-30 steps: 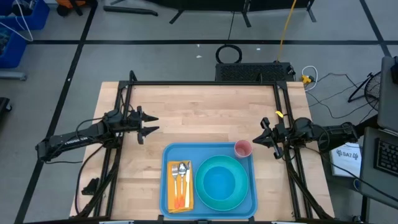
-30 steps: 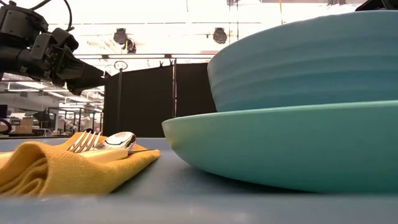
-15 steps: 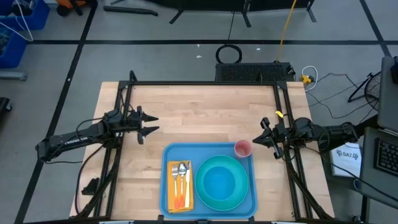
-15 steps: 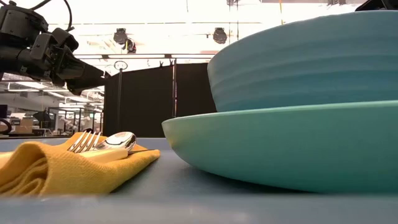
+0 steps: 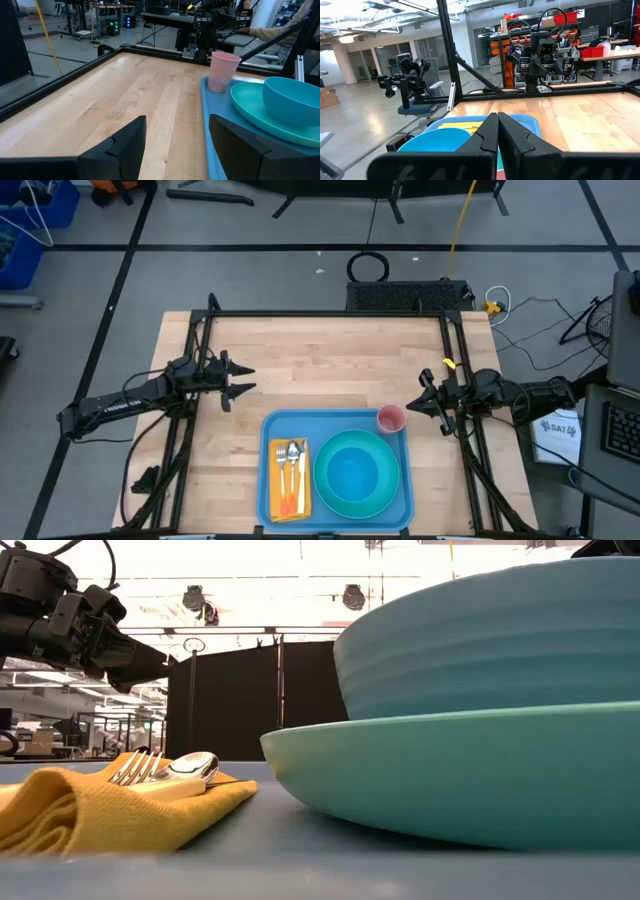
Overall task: Set up tray
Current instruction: Return to Home Position
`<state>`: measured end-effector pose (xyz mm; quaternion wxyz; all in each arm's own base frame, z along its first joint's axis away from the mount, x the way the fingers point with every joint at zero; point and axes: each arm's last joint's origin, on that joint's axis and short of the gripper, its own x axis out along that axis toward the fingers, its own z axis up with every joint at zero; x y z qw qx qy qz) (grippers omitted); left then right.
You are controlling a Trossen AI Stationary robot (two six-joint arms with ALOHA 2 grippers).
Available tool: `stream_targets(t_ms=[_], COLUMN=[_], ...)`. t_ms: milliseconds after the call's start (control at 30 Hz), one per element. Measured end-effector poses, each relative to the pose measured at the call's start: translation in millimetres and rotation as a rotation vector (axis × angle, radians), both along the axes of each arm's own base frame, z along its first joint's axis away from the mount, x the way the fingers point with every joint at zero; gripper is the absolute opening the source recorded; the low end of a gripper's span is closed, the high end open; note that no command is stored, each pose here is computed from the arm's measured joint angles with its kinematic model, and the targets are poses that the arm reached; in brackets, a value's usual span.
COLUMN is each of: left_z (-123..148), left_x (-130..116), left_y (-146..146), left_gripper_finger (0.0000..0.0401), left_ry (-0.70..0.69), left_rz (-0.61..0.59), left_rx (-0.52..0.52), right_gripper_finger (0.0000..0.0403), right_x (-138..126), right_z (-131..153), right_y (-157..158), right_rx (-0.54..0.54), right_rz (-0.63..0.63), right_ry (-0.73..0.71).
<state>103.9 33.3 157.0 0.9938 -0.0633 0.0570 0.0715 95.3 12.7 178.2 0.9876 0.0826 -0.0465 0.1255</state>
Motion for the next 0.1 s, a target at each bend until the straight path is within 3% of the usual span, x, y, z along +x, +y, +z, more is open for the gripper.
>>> stream_targets(t_ms=[100], left_z=[0.0], left_x=[0.0], left_y=[0.0], left_gripper_finger=[0.0223], left_ry=[0.0], left_rz=[0.0], left_rx=[0.0], right_gripper_finger=[0.0], right_x=[0.0], right_z=[0.0], right_y=[0.0], right_rx=[0.0], right_rz=[0.0], right_ry=[0.0])
